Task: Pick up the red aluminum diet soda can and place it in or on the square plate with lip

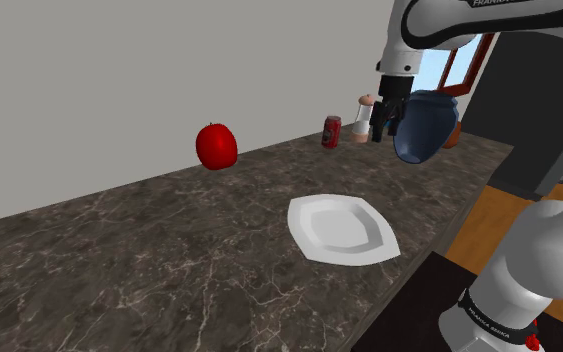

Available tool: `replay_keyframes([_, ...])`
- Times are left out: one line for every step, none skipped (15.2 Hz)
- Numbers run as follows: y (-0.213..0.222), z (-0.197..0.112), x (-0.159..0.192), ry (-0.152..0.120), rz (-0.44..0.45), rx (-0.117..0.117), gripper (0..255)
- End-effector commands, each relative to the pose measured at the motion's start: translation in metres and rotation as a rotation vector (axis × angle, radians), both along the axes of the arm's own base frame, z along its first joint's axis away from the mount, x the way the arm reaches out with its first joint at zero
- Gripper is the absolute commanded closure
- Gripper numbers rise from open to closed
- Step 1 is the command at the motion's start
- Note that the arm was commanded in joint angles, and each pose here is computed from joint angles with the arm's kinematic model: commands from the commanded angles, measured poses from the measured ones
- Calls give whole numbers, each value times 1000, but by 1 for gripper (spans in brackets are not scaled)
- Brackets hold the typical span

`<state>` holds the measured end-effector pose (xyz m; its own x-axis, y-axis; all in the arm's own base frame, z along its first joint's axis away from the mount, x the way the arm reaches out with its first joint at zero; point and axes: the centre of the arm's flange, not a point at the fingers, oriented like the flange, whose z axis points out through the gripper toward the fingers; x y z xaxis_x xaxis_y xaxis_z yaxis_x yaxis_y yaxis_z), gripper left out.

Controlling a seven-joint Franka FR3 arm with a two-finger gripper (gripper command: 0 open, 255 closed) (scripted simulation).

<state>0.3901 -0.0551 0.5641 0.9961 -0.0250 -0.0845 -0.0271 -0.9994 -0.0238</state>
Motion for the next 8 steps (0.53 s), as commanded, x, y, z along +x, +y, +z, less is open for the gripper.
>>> replay_keyframes([-13,-3,21,-9,1,-1,0])
replay_keyframes([-19,-4,32,-13,1,-2,0])
replay_keyframes([-25,-4,43,-18,1,-2,0])
replay_keyframes([-31,-5,54,-22,2,-2,0])
replay_keyframes([-37,-6,65,-26,2,-3,0])
replay_keyframes([-43,-6,76,-30,2,-3,0])
replay_keyframes([-49,-7,87,-34,2,-3,0])
replay_keyframes([-56,-7,98,-39,3,-4,0])
